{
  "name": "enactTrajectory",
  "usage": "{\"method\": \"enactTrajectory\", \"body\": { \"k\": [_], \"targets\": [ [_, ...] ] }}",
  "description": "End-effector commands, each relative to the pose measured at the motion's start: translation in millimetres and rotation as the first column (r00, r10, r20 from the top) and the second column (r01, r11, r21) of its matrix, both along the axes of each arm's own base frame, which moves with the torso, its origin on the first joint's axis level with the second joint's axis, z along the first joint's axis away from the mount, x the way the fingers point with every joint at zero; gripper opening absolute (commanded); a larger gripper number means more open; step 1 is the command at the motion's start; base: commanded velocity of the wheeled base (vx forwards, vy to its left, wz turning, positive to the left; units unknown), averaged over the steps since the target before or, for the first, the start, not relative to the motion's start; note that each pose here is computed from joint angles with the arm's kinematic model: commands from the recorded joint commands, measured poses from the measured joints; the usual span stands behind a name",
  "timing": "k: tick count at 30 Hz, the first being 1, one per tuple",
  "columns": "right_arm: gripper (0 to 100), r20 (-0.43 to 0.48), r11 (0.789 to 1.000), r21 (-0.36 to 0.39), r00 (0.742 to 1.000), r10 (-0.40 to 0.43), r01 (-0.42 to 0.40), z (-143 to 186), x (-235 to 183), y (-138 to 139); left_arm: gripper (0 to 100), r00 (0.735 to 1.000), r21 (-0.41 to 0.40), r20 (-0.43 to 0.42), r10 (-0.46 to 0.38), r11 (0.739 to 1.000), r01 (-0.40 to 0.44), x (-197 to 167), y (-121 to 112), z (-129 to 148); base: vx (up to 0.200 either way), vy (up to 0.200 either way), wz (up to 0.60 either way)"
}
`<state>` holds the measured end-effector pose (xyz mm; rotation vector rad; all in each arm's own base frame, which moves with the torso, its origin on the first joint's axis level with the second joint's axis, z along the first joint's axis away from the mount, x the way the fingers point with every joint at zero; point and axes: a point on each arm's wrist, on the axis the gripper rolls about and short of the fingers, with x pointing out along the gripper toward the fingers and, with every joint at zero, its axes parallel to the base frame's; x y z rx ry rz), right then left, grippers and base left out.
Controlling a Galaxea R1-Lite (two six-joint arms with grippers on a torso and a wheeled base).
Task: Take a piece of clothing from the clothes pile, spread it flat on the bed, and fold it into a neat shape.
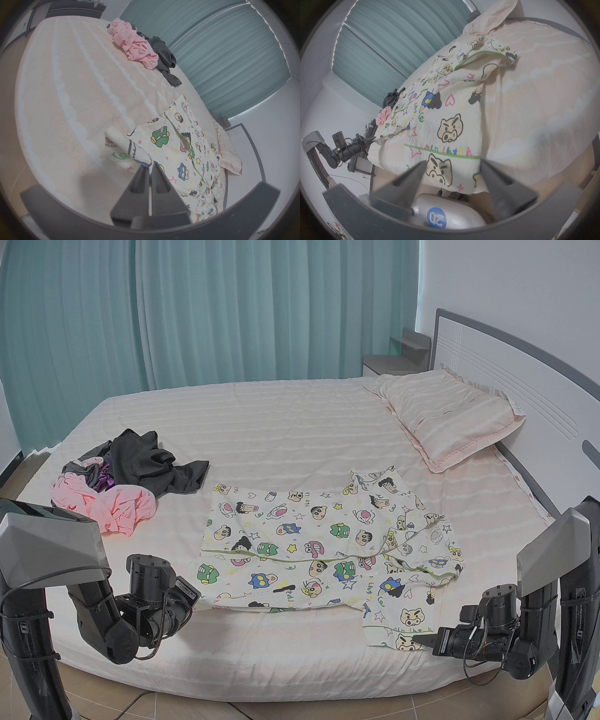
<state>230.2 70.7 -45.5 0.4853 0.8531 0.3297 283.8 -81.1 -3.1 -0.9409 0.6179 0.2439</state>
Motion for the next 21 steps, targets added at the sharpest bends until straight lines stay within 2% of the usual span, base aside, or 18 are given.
{"method": "enactTrajectory", "body": {
  "k": [1,11,16,18,21],
  "targets": [
    [0,0.012,1.0,0.002,1.0,-0.006,0.006,0.8,0.9,-1.0,0,1.0,0.0,-0.001,0.0,1.0,0.0,-0.3,0.0,-0.1,0.0,0.0,0.0],
    [0,0.013,0.999,0.002,0.999,-0.04,0.04,9.7,-5.0,-11.8,0,1.0,0.002,0.001,-0.004,1.0,0.004,-1.7,-0.9,1.1,0.0,0.0,0.0],
    [0,0.05,0.999,0.012,0.998,-0.042,0.042,26.6,-12.3,-14.8,0,1.0,0.015,-0.003,-0.017,1.0,0.017,-10.9,-5.1,2.8,0.0,0.0,0.0],
    [0,0.093,0.998,0.027,0.994,-0.05,0.048,43.0,-17.5,-18.9,0,0.999,0.007,0.034,-0.036,0.999,0.036,-20.9,-6.7,11.9,0.0,0.0,0.0],
    [0,0.08,0.998,0.028,0.995,-0.055,0.052,49.0,-23.0,-22.0,0,0.997,0.009,0.045,-0.062,0.998,0.062,-27.3,-12.0,12.0,0.0,0.0,0.0]
  ]
}}
